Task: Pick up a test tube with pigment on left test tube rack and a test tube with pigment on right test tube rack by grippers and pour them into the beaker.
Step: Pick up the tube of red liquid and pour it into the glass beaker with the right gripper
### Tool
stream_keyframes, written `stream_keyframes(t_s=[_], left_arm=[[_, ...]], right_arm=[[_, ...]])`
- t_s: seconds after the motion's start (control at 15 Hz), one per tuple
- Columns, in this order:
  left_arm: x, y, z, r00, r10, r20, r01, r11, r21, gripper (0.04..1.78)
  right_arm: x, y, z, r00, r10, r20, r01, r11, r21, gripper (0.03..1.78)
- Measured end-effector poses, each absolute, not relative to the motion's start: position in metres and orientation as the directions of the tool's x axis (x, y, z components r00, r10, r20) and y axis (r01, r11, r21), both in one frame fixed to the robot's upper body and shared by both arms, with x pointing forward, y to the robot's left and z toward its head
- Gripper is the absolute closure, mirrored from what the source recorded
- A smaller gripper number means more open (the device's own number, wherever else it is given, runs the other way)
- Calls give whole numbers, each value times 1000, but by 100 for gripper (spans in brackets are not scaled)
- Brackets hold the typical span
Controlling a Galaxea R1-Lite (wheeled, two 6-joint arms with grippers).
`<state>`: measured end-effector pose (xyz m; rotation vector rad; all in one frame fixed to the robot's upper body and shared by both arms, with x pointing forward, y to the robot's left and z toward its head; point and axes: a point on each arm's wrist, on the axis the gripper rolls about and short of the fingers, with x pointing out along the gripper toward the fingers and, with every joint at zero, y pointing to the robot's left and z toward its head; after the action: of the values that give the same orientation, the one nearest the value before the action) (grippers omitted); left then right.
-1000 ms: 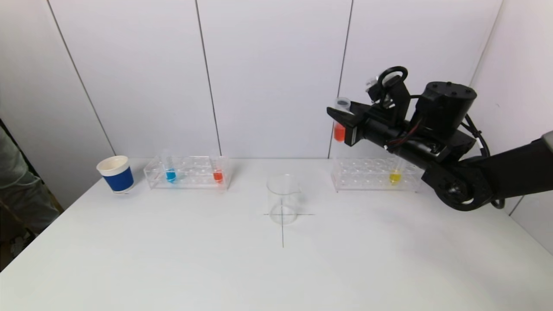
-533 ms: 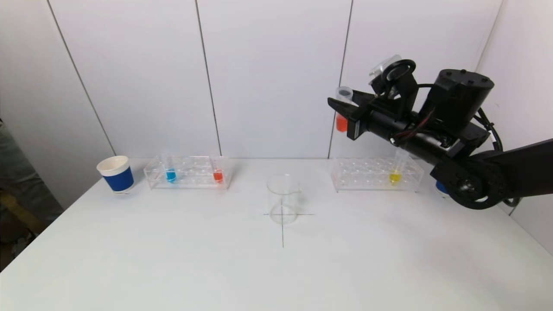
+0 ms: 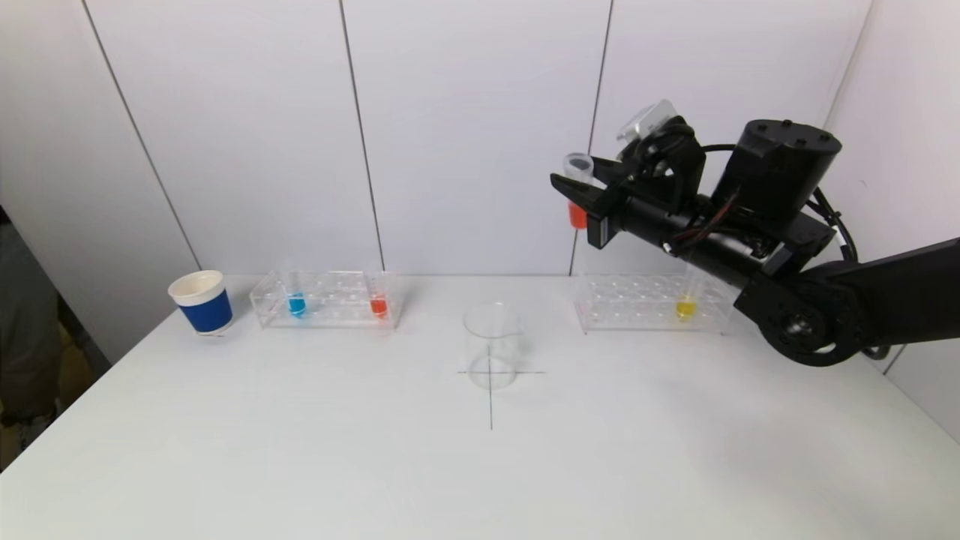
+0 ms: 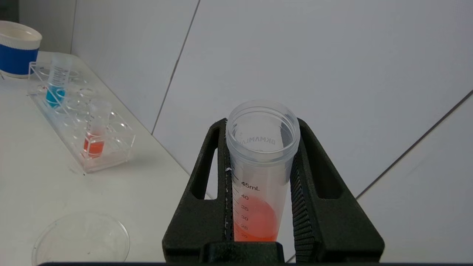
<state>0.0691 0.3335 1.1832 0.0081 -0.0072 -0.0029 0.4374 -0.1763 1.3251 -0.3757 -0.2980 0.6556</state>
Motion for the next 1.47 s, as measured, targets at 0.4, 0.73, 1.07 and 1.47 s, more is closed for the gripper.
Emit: stream_keyframes(t_s=[0.4, 0.73, 1.07, 1.47], left_arm=[[69, 334, 1183, 1000, -3, 7, 3, 1000, 8, 6], [69, 334, 1183, 1000, -3, 7, 3, 1000, 8, 6], [69, 334, 1183, 1000, -3, 7, 3, 1000, 8, 6], [69, 334, 1183, 1000, -3, 7, 3, 1000, 8, 6]], right_arm=[[443, -167, 1311, 746, 656, 117, -517, 681, -518, 132], [448, -153, 1297, 740, 667, 88, -517, 648, -559, 132], [451, -148, 1294, 787, 610, 89, -451, 668, -592, 132], [454, -146, 1285, 786, 614, 71, -421, 615, -666, 132]])
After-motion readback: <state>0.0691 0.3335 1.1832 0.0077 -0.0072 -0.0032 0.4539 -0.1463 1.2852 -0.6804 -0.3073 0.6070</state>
